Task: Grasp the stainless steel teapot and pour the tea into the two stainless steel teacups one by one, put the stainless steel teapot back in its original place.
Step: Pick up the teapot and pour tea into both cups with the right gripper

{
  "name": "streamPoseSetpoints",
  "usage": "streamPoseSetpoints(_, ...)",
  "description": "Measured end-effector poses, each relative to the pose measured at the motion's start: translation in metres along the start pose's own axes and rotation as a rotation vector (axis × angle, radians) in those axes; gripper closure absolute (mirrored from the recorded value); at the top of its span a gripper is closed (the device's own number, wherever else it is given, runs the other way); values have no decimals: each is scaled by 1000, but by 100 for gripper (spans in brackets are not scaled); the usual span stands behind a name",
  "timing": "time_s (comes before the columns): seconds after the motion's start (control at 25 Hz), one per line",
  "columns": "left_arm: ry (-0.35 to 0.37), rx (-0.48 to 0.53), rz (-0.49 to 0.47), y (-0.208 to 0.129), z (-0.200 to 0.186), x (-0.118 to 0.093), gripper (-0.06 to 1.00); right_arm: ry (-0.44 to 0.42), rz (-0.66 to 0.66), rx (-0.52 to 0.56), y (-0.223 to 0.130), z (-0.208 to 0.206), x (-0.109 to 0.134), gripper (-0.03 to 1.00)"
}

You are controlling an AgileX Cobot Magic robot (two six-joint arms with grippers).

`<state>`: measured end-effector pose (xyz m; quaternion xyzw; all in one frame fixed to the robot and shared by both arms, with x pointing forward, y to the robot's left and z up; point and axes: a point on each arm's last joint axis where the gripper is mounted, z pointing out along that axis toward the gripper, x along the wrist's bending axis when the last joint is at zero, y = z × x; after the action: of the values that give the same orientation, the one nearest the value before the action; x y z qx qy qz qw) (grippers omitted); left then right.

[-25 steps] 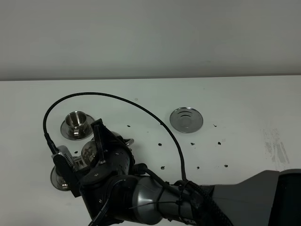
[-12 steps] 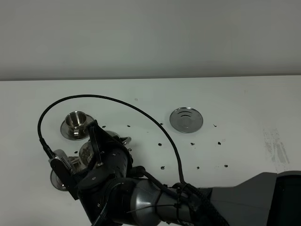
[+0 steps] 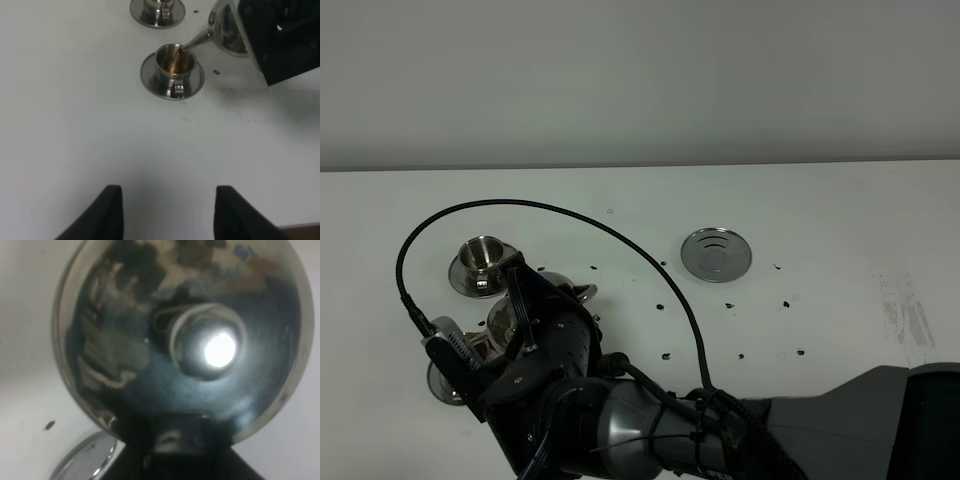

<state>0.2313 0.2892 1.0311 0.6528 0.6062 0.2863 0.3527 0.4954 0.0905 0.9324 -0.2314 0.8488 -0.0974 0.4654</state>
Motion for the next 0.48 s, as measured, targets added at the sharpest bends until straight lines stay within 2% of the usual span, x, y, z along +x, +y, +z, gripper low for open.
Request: streamPoseSetpoints(0.48, 0, 0, 0, 0, 0, 0, 54, -31, -30, 15, -1, 0, -3, 77)
